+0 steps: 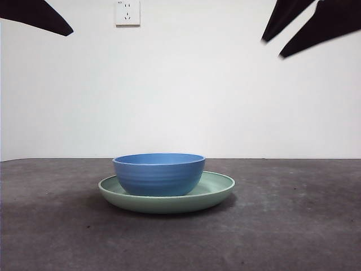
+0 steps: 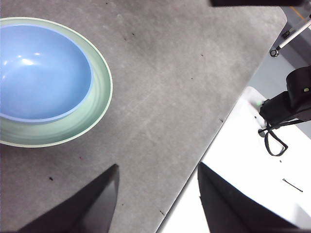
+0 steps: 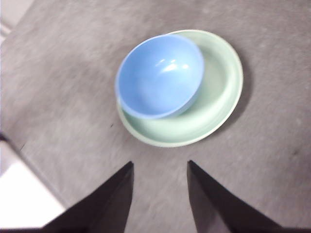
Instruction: Pick up the blue bowl, put it on the green plate, put it on desk
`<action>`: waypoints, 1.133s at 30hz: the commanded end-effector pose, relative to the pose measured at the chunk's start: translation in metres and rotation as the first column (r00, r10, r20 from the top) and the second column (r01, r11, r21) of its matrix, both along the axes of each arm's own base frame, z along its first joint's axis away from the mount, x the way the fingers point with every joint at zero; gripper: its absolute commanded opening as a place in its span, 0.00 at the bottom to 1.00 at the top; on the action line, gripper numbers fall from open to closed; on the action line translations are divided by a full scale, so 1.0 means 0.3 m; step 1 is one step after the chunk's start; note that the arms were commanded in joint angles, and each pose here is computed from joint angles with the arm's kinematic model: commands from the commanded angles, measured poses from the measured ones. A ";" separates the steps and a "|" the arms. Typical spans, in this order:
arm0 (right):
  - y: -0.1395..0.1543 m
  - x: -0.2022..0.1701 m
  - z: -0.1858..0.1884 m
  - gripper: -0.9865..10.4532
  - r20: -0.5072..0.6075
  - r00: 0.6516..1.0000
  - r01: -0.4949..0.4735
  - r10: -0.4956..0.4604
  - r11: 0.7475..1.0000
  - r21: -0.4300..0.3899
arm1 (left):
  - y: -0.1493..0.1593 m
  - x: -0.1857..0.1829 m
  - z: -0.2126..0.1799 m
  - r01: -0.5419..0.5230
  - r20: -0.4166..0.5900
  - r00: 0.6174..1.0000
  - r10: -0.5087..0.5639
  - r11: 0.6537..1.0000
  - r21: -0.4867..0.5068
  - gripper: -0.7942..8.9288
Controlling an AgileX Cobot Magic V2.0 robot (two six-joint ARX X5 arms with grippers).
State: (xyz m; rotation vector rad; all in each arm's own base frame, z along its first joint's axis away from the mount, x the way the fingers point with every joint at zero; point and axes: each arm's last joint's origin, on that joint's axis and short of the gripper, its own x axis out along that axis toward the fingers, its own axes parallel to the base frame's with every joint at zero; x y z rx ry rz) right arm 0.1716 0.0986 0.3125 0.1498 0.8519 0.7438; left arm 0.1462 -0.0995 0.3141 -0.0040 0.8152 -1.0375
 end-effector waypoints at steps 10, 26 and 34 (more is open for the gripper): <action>-0.041 -0.196 0.061 0.24 0.001 0.992 -0.127 0.127 0.992 -0.017 | -0.005 0.001 0.009 0.017 0.015 1.000 -0.017 1.000 -0.006 0.35; -0.033 -0.207 0.064 0.24 0.008 0.988 -0.154 0.154 0.988 -0.014 | -0.005 0.001 0.009 0.017 0.015 1.000 -0.017 1.000 -0.006 0.33; -0.033 -0.207 0.064 0.09 0.018 0.987 -0.162 0.162 0.987 -0.020 | -0.005 0.001 0.009 0.017 0.016 1.000 -0.017 1.000 -0.006 0.09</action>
